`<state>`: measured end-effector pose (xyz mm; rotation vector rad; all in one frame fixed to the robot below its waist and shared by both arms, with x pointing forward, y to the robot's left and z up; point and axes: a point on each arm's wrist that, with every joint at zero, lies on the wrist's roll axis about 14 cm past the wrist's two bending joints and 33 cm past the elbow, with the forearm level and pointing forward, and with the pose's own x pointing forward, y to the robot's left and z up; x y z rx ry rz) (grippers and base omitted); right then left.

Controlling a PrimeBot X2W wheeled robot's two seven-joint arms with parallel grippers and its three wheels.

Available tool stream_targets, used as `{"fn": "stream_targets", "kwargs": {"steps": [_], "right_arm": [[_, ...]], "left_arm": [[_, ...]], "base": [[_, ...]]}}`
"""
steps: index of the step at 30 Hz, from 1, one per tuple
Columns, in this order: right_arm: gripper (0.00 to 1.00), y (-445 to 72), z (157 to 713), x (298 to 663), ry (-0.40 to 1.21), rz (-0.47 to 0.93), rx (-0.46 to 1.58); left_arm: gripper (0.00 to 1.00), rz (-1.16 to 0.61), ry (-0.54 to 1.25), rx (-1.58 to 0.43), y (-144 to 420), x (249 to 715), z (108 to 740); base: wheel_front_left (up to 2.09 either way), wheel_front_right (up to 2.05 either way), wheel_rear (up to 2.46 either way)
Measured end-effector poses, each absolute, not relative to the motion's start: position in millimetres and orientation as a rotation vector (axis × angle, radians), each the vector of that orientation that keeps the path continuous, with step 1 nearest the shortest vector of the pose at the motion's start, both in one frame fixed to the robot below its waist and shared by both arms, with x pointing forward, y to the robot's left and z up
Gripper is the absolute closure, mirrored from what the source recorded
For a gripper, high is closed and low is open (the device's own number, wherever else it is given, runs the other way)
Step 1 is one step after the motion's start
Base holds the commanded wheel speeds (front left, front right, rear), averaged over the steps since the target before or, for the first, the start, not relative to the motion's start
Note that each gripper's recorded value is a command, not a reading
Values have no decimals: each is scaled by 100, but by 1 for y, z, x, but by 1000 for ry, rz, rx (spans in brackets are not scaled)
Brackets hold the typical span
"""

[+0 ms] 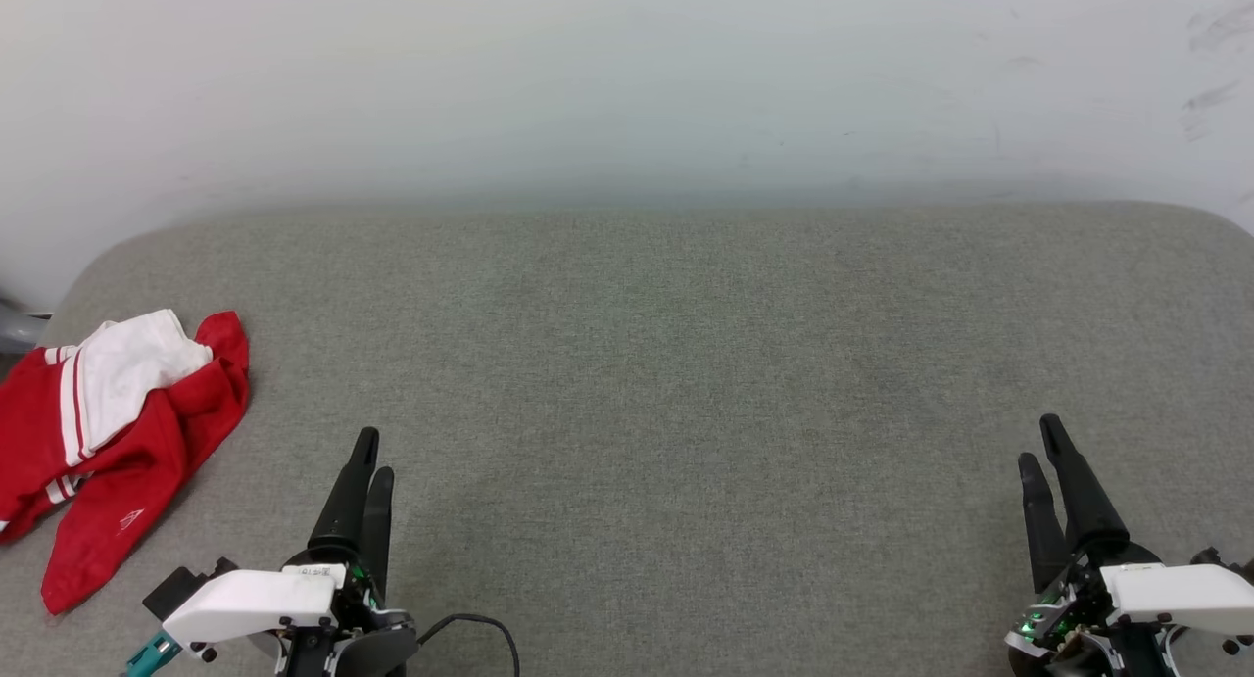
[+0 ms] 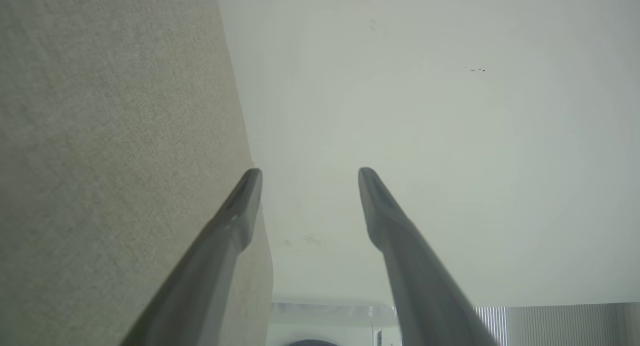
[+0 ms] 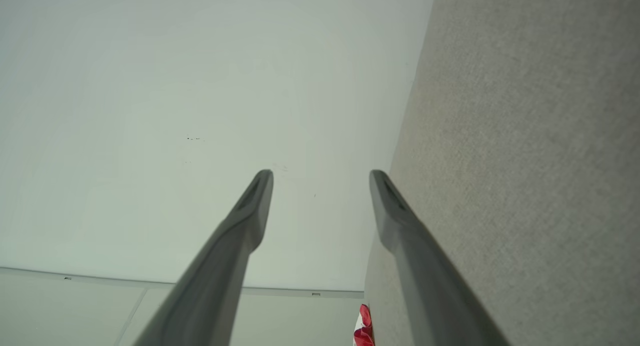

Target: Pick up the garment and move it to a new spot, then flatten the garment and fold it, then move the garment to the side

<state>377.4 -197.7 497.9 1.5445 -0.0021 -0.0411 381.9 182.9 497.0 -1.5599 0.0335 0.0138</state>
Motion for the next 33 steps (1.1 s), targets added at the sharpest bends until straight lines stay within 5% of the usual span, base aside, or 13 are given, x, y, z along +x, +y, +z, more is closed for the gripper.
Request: {"fn": "stream_targets", "kwargs": {"steps": [11,33], "right_arm": [[0,-197,509,377,-40,-27,1418],[0,-192,530,373,-93,17,805]], "left_arm": [[0,-25,-26,-1457,180,385,517],[0,-54,-87,-862,178,379,534]], "base": [[0,0,0],[0,0,0]]}}
